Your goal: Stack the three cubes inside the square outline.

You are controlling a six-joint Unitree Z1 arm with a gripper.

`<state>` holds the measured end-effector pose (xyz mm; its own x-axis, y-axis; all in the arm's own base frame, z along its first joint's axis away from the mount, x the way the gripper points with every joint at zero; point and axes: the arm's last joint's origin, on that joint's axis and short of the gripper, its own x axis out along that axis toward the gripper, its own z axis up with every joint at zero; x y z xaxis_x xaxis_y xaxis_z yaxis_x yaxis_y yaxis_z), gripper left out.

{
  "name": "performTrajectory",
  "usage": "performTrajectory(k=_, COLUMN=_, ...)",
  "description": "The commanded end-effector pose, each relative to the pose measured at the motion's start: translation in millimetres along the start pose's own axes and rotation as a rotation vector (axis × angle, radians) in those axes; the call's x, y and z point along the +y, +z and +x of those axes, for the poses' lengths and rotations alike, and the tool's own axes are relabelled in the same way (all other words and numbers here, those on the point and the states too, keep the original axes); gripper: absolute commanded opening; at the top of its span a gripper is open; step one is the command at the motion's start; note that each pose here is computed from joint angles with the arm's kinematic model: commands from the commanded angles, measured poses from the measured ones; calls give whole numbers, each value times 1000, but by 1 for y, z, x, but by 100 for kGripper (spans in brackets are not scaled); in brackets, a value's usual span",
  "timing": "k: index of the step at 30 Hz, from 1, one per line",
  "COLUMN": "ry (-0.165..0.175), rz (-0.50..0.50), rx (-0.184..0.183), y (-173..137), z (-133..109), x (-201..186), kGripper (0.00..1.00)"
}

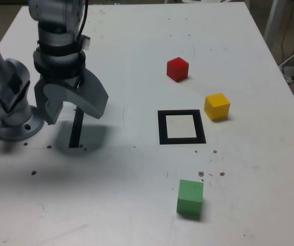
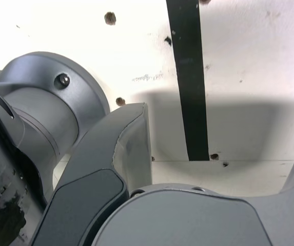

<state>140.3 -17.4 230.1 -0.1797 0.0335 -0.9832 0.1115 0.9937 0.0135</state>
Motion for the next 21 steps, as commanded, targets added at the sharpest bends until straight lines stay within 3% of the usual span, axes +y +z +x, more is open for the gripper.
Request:
performTrajectory(k=1, ry=5, rz=2, rx=-11, y=0, z=-2, x=2, kGripper=100)
performTrajectory(k=21, ry=-16, rz=67, rx=-17, y=6, z=-24, x=8, kGripper=100)
